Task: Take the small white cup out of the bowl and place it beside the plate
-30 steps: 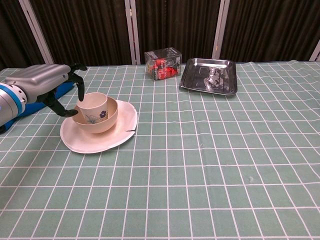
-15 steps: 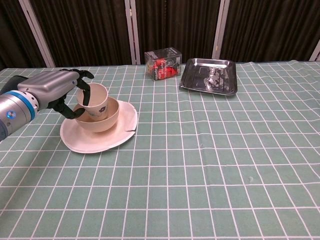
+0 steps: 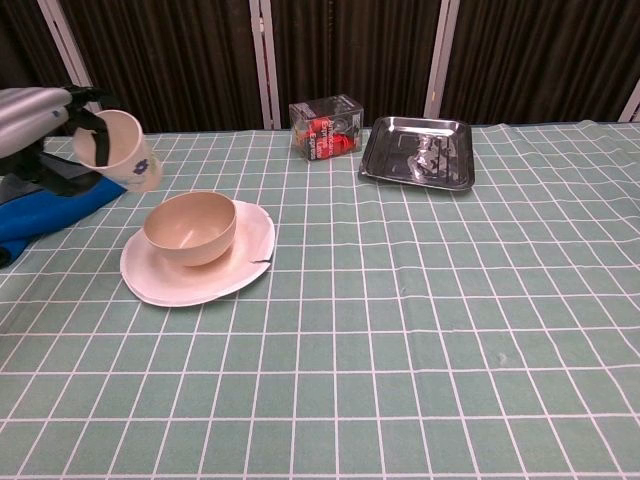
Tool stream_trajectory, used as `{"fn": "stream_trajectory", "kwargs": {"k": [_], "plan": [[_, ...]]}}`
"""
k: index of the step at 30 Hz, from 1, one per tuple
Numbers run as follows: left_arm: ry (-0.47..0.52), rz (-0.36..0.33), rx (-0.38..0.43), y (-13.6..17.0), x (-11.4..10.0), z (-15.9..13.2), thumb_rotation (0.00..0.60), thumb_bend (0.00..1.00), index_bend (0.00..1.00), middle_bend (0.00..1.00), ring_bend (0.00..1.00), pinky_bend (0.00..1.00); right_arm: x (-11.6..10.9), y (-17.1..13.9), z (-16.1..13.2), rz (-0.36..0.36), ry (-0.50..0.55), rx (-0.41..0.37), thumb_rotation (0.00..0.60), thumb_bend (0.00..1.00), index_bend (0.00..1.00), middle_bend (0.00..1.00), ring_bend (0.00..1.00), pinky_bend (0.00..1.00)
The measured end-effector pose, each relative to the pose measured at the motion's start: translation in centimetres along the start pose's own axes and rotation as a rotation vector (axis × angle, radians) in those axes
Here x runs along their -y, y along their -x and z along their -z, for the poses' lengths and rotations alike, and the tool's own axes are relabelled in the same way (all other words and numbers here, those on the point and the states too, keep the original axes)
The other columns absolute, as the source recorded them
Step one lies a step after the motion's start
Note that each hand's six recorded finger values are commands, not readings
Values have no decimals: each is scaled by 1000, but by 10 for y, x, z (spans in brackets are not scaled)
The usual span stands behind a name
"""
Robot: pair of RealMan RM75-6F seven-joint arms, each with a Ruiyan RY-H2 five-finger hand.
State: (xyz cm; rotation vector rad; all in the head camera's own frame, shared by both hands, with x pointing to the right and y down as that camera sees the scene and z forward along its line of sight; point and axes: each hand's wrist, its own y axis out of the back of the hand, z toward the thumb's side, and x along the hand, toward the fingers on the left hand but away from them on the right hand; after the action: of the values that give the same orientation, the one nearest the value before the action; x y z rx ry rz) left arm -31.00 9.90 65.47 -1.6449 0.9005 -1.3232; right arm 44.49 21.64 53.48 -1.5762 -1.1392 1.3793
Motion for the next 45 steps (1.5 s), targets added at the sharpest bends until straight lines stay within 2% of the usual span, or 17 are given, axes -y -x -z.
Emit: {"fn": "stream_trajectory", "kwargs": {"k": [4,7,10,15,18,21,26,35,40,45], "plan": [[-8,31,-55,12,2,31,600,585,594,48,0,0,1,0,-2,-1,-2,-3,600,37,38,0,0,0],[34,91,-79,18,16,43,600,583,589,43,0,0,1,-1,-3,0,-8,-5,600,37,38,0,0,0],[34,153,-92,25,34,53,600,584,589,35,0,0,2,-1,-3,-1,-10,-3,600,37,38,0,0,0],[29,204,-101,29,54,56,600,586,577,25,0,0,1,0,-2,2,-8,2,600,37,39,0,0,0],[25,211,-105,30,58,56,600,584,548,11,0,0,0,0,0,3,-6,6,600,36,38,0,0,0],[25,208,-108,30,57,56,600,554,485,0,0,0,0,0,0,2,-5,7,600,37,38,0,0,0],[19,202,-110,31,54,58,600,381,350,0,0,0,0,0,-1,-1,-7,4,600,37,38,0,0,0],[45,170,-108,39,41,59,600,287,209,0,0,0,0,-1,-1,1,-11,3,600,37,36,0,0,0],[91,79,-96,55,16,58,600,283,180,0,0,0,0,0,-1,0,-16,3,600,37,36,0,0,0],[122,-10,-93,76,-6,62,600,262,105,0,0,0,0,0,0,1,-17,3,600,36,36,0,0,0]]}}
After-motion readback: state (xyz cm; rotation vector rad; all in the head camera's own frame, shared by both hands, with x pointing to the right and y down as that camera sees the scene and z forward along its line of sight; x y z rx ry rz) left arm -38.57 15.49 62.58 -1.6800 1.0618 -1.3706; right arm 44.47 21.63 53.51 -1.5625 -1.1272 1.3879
